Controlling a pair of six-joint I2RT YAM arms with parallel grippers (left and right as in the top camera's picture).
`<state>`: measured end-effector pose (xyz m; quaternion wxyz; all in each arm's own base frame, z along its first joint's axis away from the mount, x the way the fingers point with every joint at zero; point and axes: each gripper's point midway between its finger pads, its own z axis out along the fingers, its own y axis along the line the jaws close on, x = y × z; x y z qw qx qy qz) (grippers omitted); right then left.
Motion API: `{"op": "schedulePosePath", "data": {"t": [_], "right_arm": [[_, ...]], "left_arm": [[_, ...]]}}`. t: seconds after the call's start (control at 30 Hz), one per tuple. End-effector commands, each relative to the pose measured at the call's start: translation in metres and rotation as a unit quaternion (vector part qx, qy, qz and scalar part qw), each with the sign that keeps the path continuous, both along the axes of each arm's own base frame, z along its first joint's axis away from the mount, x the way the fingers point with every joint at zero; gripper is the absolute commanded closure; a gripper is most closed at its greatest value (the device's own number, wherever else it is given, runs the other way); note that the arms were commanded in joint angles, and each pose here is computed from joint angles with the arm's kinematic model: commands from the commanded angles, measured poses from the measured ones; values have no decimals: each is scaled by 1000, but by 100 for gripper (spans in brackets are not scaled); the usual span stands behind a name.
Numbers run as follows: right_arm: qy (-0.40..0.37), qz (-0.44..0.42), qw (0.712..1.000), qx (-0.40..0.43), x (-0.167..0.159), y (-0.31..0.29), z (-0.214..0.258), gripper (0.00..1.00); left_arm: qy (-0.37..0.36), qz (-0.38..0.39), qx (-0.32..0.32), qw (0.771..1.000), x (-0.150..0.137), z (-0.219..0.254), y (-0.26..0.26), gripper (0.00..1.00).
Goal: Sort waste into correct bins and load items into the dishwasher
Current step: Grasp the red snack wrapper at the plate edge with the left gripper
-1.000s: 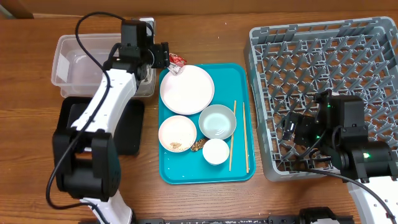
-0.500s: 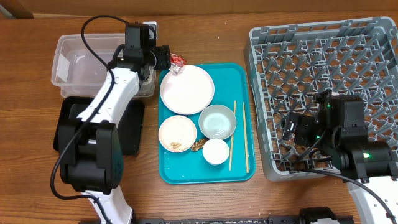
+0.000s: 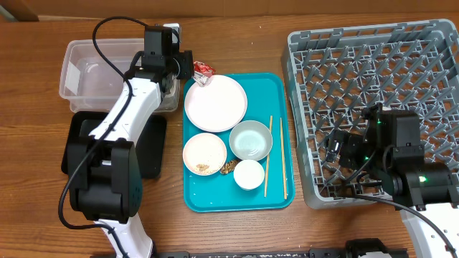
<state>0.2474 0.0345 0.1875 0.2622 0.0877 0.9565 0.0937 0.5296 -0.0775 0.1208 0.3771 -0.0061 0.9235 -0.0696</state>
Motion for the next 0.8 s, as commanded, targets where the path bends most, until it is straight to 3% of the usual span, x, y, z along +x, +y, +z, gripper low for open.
{"op": "schedulePosePath", "data": {"t": [0.0, 0.37, 0.77], "right_arm": [[-21, 3, 1000, 4, 5, 2, 15, 0], [-21, 3, 1000, 4, 5, 2, 15, 0], [-21, 3, 1000, 4, 5, 2, 15, 0]], "left_arm": [[-6, 4, 5, 1000, 5, 0, 0, 48], [-16, 4, 4, 1000, 8, 3, -1, 58], [-27, 20, 18, 999, 14, 3, 6, 48]]}}
